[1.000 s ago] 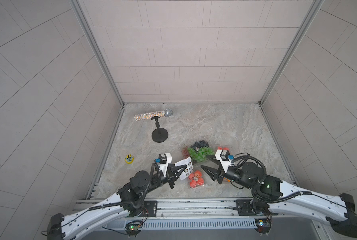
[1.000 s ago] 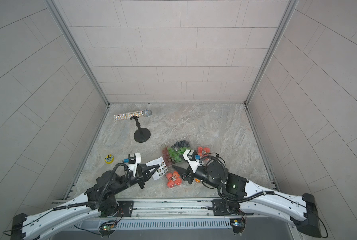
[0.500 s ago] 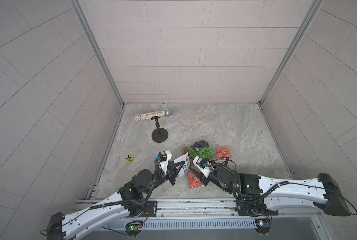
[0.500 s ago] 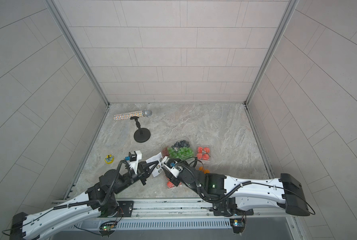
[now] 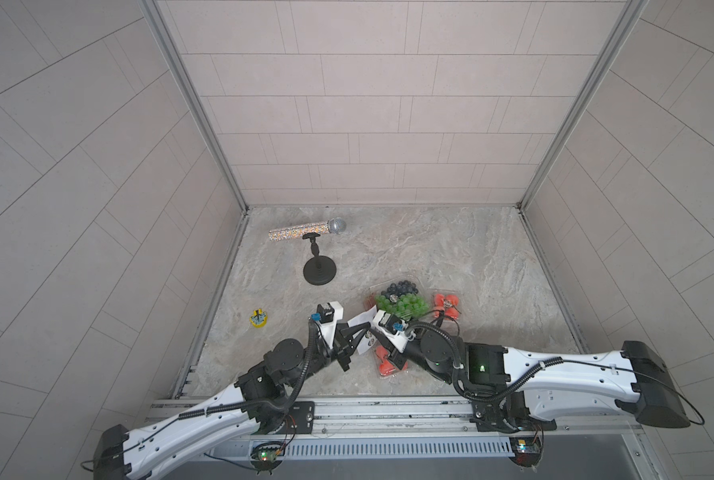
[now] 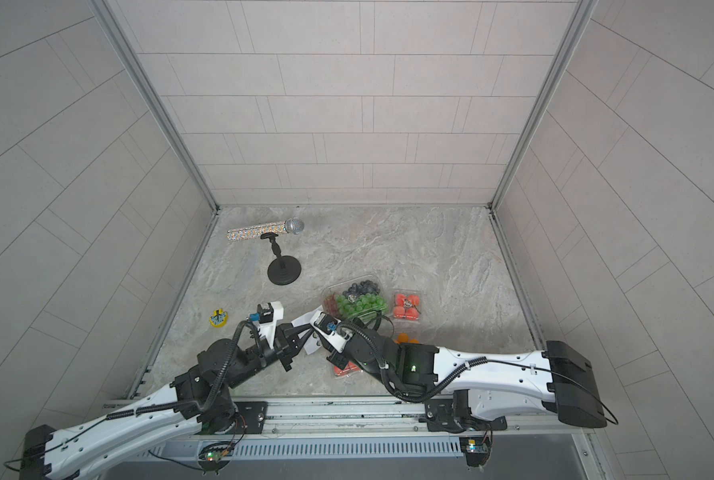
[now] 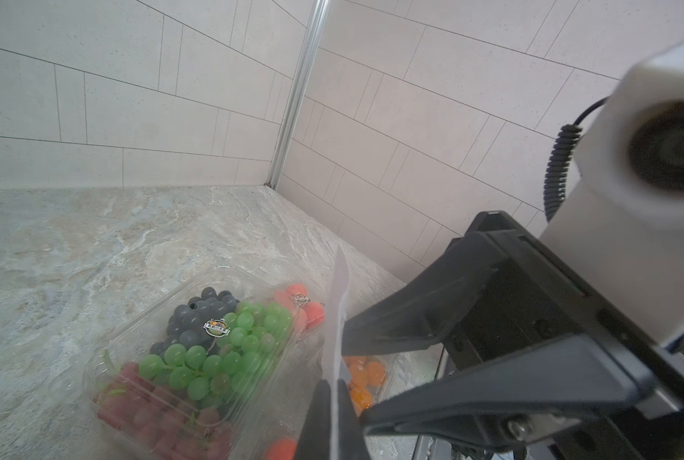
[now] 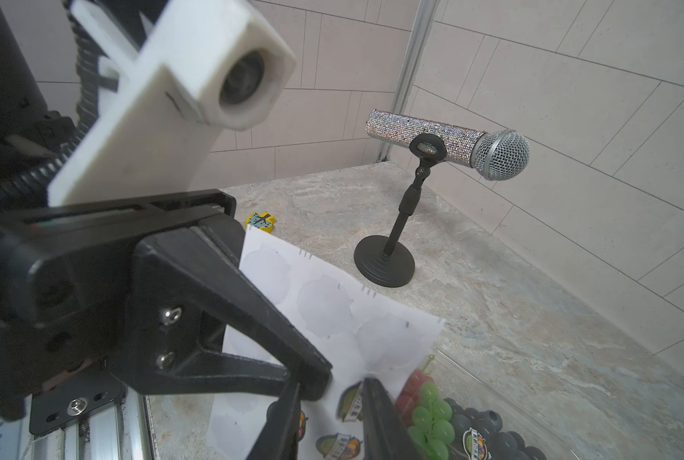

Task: Label fruit boxes
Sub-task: Tear off the label from the label sticker, then place the label sticker at the center of the board, then stick the label on the fruit box.

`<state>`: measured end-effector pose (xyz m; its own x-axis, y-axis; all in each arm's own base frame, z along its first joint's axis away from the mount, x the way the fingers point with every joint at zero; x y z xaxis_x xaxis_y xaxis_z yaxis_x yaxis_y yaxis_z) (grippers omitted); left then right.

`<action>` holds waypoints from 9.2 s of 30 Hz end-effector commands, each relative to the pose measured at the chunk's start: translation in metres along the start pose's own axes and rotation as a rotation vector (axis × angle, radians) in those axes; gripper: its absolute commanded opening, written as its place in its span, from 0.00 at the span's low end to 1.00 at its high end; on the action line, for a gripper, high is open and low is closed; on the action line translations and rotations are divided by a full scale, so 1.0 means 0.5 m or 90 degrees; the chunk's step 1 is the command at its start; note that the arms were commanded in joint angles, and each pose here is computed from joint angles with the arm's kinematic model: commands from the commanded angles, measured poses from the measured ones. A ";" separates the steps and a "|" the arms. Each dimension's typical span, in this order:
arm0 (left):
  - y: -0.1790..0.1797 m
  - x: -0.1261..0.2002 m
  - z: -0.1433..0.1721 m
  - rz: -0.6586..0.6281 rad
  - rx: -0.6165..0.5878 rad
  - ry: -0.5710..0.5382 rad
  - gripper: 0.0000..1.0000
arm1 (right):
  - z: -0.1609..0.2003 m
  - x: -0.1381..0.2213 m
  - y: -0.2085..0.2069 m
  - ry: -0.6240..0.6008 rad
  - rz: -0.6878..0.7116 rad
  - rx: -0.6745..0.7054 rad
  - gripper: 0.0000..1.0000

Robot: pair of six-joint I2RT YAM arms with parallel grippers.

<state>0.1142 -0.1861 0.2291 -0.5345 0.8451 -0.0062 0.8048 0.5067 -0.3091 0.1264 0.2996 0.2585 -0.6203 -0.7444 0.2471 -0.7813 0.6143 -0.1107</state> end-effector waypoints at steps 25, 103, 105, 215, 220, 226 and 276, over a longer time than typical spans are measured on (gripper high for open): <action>-0.013 0.007 -0.019 0.023 0.000 -0.011 0.00 | 0.001 0.035 -0.063 -0.016 0.076 -0.024 0.00; 0.174 0.071 0.230 -0.366 0.202 0.145 0.00 | 0.226 0.196 -0.214 0.424 0.416 -0.146 0.00; 0.185 0.068 0.237 -0.376 0.208 0.155 0.00 | 0.255 0.198 -0.225 0.454 0.420 -0.159 0.00; 0.204 0.045 0.278 -0.416 0.193 0.306 0.03 | 0.387 0.119 -0.164 0.483 0.166 -0.417 1.00; 0.204 0.043 0.282 -0.413 0.194 0.309 0.16 | 0.389 0.109 -0.162 0.478 0.161 -0.426 1.00; 0.199 0.036 0.286 -0.395 0.203 0.315 0.45 | 0.399 0.089 -0.145 0.488 0.124 -0.448 1.00; -0.043 -0.120 0.216 -0.082 0.102 0.447 0.26 | 0.414 0.087 -0.148 0.468 0.127 -0.458 1.00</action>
<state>0.1012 -0.2552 0.1256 -0.3047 0.6900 0.6566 0.6489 0.6550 -0.3872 0.1479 0.1749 0.0895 -0.3697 -0.4504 0.8127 -0.3127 0.8840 0.3476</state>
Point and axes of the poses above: each gripper's point midway between its finger pads, its own x axis back along the fingers, its own y axis along the line the jaws close on, z = x × y, the point moved 6 cm from there along x, back along the fingers, and after that the axes turned 3 degrees about -x, right-handed, at the moved point
